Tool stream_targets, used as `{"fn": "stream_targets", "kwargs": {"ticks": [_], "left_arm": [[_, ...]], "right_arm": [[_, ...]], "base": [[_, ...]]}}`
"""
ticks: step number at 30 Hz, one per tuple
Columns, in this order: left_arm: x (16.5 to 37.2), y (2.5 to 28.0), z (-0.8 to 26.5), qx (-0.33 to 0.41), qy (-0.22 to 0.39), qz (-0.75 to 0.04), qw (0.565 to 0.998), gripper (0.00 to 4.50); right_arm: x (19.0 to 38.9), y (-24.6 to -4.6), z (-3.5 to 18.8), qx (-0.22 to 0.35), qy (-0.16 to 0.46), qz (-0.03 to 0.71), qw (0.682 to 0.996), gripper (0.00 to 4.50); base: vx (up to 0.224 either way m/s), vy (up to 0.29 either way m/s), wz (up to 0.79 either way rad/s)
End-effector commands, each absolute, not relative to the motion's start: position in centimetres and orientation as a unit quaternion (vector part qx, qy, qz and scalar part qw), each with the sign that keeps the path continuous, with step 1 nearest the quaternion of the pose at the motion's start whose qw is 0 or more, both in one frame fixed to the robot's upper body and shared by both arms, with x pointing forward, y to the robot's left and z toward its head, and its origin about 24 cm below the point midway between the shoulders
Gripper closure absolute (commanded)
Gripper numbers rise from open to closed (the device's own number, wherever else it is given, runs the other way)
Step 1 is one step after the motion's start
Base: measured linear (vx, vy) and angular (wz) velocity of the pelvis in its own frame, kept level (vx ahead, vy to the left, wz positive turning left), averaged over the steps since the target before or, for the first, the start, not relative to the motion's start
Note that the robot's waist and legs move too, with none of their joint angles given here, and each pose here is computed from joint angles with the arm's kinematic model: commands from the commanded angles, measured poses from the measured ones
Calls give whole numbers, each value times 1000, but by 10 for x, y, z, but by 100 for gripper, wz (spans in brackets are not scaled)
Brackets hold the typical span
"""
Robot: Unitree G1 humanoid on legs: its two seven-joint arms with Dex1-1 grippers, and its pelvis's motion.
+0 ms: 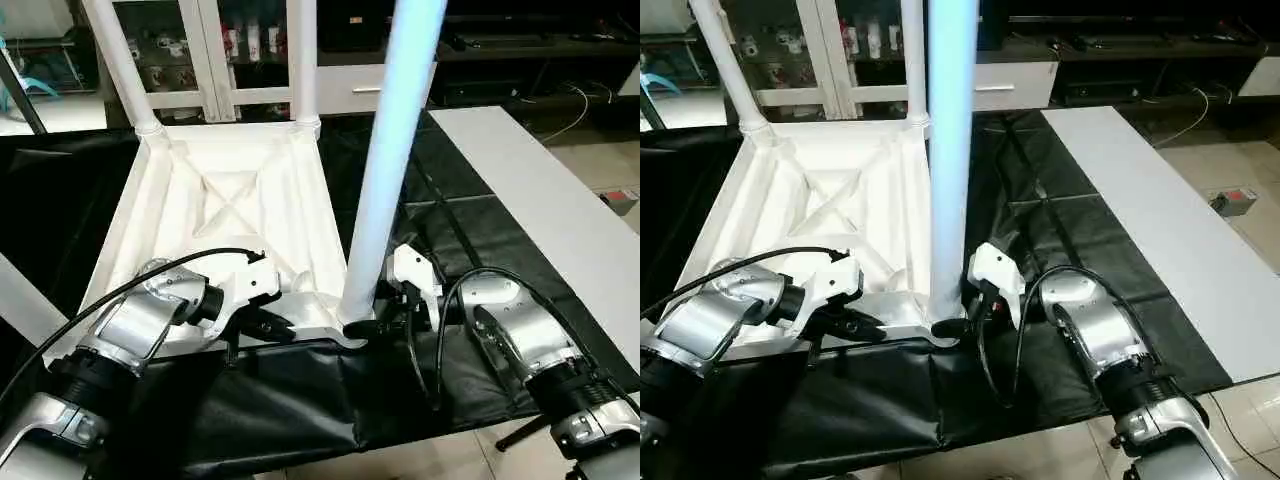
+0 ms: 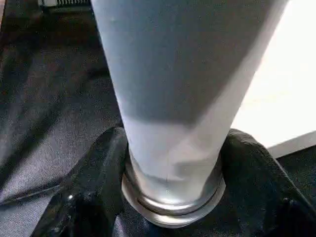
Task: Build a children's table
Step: Rotate leg to tighten
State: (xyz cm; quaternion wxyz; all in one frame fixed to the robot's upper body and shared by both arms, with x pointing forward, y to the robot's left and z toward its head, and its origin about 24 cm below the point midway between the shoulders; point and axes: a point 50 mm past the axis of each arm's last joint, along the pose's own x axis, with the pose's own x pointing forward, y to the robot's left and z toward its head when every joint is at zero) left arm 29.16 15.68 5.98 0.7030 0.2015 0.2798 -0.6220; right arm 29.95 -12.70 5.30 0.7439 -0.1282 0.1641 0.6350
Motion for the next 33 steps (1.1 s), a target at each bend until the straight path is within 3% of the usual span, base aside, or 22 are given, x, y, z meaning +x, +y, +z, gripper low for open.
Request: {"fn": "stream_targets", "kwargs": {"ticks": [1,9,10,12,14,17,21,22,24,27,29,33], "left_arm": [[286,154,51,199,300,-631,687,450],[287,155,50,200,300,-627,690,450],[289,151,50,198,294,-626,695,450],[290,148,51,197,289,-625,698,450],[295,144,54,190,275,-617,712,450],[307,140,53,199,259,-586,741,450],[317,139,55,207,248,-560,763,450],[323,138,56,209,242,-544,776,450],[325,137,56,208,240,-538,781,450],[330,133,54,209,238,-523,791,450],[332,131,54,209,235,-518,795,450],[333,129,53,203,232,-514,801,450]], "right_arm": [[296,-120,45,-140,177,653,723,195],[300,-117,41,-169,177,648,722,198],[306,-115,42,-147,165,622,751,198],[309,-113,43,-136,158,605,769,198],[316,-109,43,-108,142,556,812,198],[323,-101,38,-22,126,465,876,199],[325,-92,32,41,123,395,909,200],[329,-85,29,52,119,337,933,200],[331,-83,29,48,116,312,942,200],[343,-85,24,-5,128,148,981,201],[343,-88,21,-45,136,85,986,201],[339,-73,19,-66,134,107,983,202]], "base": [[0,0,0],[0,0,0],[0,0,0],[0,0,0],[0,0,0],[-36,1,-7],[-14,1,-2],[0,0,0],[0,0,0],[0,0,0],[0,0,0],[0,0,0]]}}
